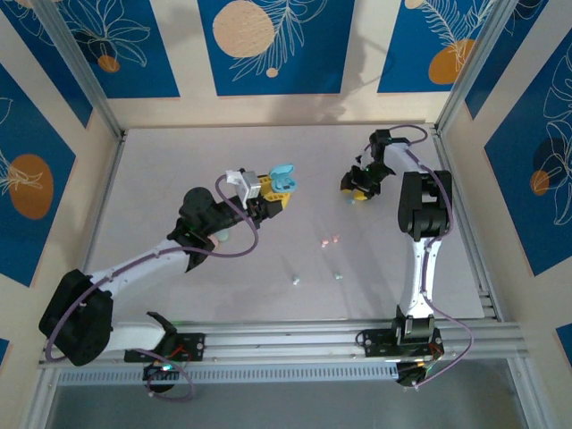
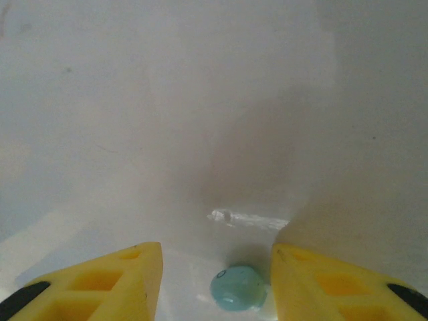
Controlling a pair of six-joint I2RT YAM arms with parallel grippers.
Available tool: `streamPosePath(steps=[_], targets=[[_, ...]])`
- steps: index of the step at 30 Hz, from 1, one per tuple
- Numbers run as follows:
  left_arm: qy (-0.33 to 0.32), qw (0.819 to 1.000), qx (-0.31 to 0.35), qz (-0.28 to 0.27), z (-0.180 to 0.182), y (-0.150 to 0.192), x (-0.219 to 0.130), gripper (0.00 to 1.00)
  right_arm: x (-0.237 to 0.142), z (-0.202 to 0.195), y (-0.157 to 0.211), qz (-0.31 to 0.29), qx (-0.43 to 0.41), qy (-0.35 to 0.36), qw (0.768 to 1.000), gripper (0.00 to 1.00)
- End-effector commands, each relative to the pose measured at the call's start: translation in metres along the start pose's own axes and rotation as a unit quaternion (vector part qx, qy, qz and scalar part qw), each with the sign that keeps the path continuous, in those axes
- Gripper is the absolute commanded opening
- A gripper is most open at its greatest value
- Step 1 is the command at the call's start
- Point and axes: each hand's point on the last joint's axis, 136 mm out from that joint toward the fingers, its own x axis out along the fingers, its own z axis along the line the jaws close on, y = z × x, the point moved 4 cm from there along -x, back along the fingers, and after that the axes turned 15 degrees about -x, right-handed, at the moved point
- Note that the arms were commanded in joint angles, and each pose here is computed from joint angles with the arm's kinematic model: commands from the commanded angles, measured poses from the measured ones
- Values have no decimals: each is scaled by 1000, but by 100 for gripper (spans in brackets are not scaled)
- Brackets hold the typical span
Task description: Insert the wireless bluetooth earbuds into the charging case
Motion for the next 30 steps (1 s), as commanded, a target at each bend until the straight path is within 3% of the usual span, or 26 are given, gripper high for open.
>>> streamPosePath(steps=[1,13,23,30], targets=[[16,1000,16,-21,-10,-14,-2,23,4,3,1,13,-5,-11,1000,47],[19,1000,11,-22,-9,-12,-1,23,-1,22,32,56,-3,-15,998,45],[23,999,7,-23,-9,-12,1,23,-15,29,39,40,-4,-18,999,45],[21,999,4,-27,-11,-13,-2,23,-19,14,29,23,-5,31,999,45]])
